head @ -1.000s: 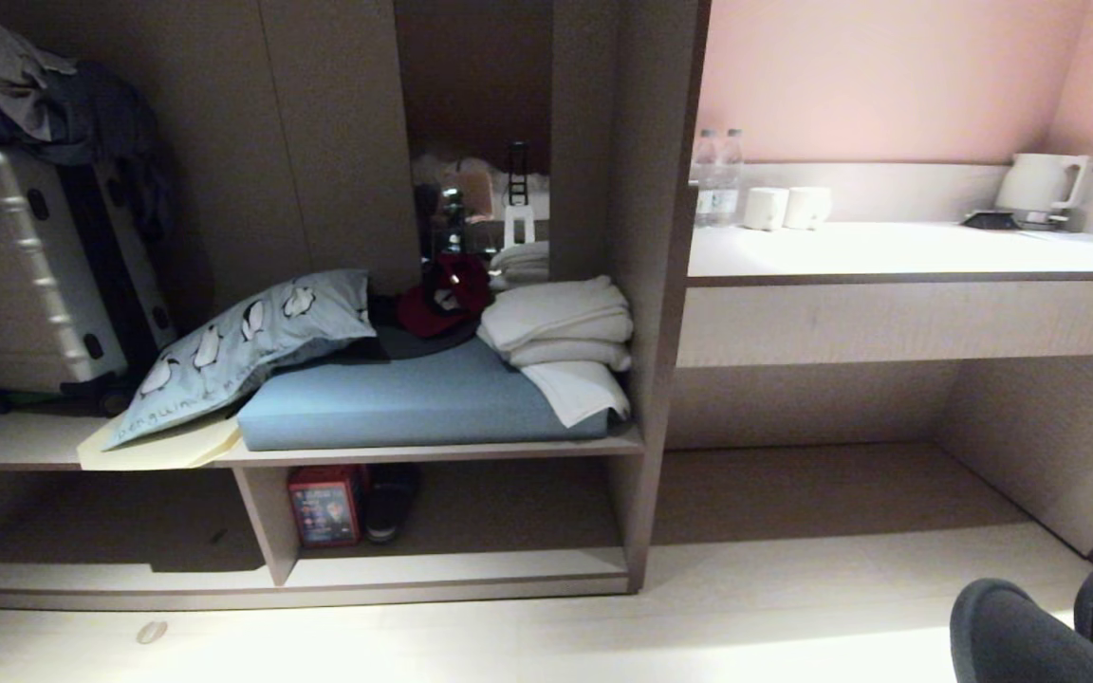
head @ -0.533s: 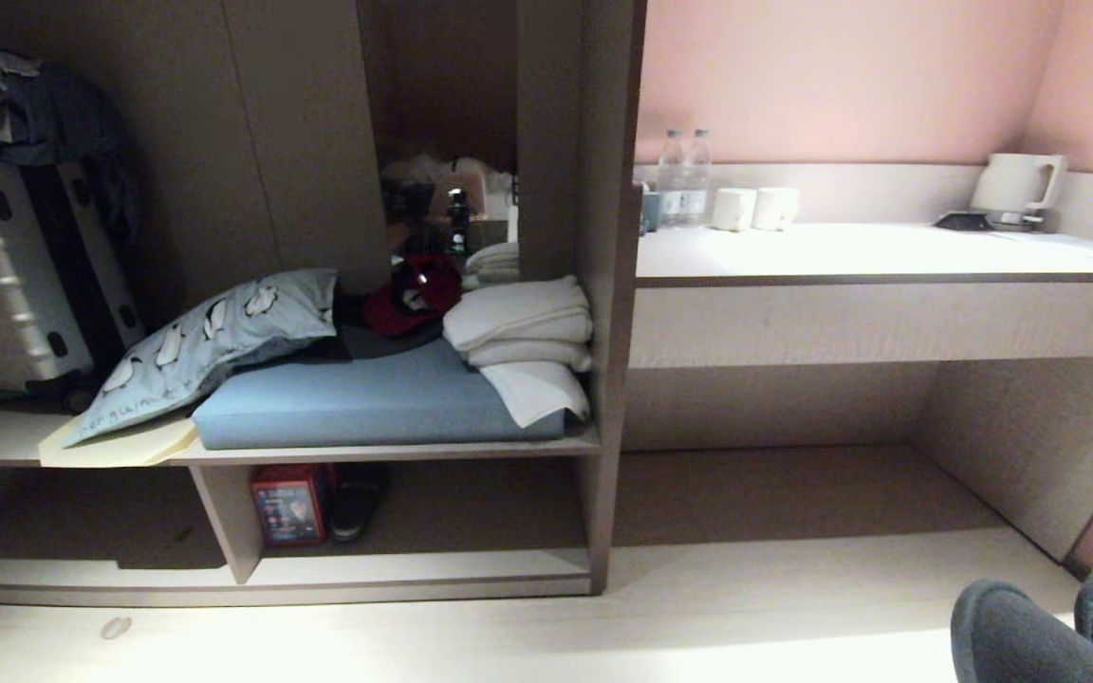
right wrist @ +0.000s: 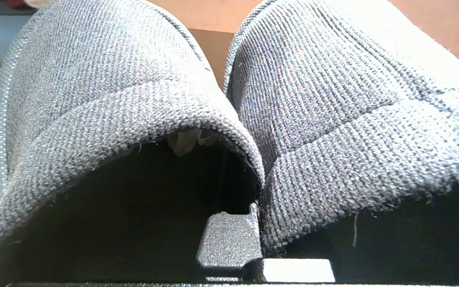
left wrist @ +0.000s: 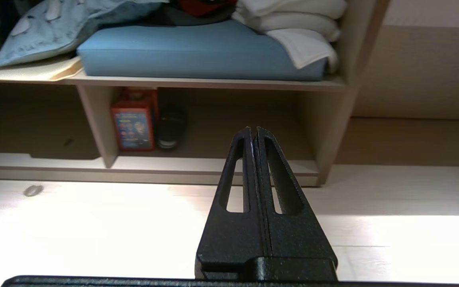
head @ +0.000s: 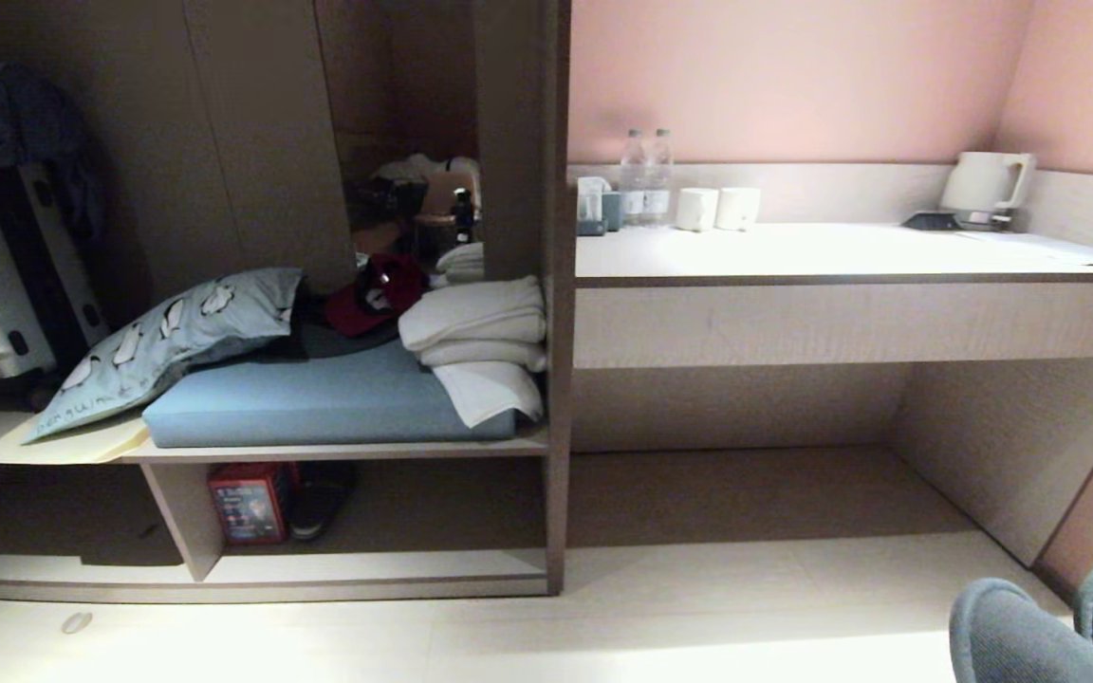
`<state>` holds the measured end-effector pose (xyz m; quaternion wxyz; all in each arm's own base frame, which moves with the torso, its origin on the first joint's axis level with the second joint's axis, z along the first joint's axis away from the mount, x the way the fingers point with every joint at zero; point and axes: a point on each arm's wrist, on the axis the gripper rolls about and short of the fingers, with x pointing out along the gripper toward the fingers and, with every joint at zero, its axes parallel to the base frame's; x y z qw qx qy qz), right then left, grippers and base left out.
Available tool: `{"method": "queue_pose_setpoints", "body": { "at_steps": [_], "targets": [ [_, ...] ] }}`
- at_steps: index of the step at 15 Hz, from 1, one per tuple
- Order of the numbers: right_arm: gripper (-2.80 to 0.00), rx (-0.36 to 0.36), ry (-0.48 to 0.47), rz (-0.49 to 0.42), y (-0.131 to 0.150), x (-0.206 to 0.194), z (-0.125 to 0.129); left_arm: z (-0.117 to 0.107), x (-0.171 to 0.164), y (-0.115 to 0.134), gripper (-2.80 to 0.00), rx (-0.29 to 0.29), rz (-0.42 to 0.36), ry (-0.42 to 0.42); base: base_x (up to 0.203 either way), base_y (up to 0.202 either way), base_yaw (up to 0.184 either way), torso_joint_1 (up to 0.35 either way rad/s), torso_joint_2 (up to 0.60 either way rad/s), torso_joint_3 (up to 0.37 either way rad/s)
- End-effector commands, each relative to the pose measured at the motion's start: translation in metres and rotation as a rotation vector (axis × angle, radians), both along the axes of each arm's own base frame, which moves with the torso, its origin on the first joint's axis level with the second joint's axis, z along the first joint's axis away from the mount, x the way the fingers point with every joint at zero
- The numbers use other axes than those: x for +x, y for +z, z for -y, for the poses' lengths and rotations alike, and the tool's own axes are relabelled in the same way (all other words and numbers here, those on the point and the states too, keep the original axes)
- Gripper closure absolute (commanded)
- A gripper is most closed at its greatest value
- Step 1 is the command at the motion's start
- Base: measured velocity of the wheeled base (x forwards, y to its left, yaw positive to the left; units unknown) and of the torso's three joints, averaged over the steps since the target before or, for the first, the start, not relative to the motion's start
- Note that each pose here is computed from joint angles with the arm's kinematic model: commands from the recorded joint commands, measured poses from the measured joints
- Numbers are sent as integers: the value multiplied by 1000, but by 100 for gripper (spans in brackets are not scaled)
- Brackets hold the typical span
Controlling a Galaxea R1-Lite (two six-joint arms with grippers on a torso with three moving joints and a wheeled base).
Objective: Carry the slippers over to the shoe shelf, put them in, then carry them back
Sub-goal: Place the slippers on the floor
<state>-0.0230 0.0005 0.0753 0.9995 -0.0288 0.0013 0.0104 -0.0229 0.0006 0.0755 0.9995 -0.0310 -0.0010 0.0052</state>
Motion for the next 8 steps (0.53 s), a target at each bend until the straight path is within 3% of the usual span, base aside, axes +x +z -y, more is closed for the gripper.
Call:
{"method": "queue_pose_setpoints", "body": {
  "at_steps": [1, 8],
  "targets": [
    [0, -1, 1, 0, 0, 0, 0, 0, 0, 0, 0, -1, 0, 0, 0, -194, 4, 1, 0, 5],
    [0, -1, 1, 0, 0, 0, 0, 0, 0, 0, 0, 1, 0, 0, 0, -197, 2, 4, 0, 2]
  ]
}}
